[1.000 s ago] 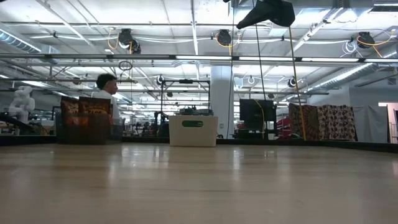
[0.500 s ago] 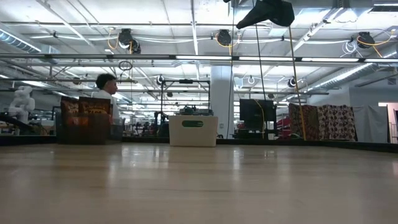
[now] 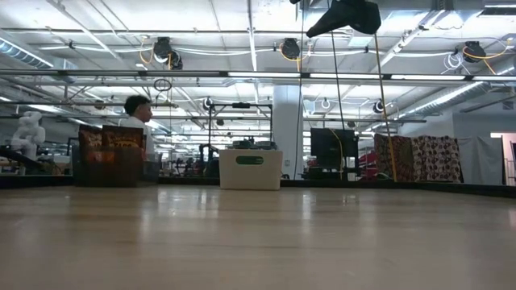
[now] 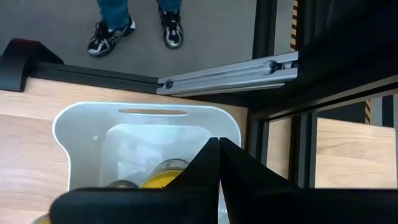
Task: Sort spices by type
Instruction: Put the yellow seasoning bottle into the bottom white bin
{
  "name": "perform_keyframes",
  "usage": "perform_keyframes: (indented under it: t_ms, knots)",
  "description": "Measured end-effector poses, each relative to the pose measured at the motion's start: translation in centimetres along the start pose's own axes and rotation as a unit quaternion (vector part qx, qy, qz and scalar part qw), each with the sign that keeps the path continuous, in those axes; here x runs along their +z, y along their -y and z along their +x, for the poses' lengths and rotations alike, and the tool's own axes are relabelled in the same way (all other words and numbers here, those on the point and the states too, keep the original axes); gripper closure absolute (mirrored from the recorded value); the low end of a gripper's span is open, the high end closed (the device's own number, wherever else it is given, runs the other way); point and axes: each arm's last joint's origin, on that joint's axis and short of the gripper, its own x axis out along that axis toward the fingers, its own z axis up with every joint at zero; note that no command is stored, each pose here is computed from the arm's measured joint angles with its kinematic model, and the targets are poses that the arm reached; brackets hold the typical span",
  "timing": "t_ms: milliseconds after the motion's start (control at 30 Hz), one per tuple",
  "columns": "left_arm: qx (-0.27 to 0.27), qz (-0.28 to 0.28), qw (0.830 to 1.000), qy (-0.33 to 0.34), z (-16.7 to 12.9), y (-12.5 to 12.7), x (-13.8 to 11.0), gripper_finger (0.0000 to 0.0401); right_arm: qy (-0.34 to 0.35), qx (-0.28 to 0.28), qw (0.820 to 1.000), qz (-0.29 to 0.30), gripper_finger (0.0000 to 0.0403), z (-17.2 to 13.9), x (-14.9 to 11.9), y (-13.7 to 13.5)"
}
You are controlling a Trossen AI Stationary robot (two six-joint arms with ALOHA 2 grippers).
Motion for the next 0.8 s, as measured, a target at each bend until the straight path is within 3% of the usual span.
perform_keyframes:
  t_ms: [367,533,667,800]
  knots:
    - [-0.004,0.007,1.0,0.0,-0.3,-0.6,-0.1,0.0393,0.0,0.0,1.0,-0.004,0.0126,0.0,0.0,0.0]
    - [-0.057,0.012,0.998,-0.007,-0.2,-0.6,-0.5,0.0397,0.0,0.0,1.0,-0.006,0.0126,0.0,0.0,0.0]
    - [-0.074,0.053,0.996,-0.011,-0.7,-0.6,-0.7,0.0398,0.0,0.0,1.0,-0.007,0.0126,0.0,0.0,0.0]
    - [-0.094,0.052,0.994,-0.002,-1.1,-0.8,-0.6,0.0398,0.001,-0.001,1.0,-0.007,0.0126,0.0,0.0,0.0]
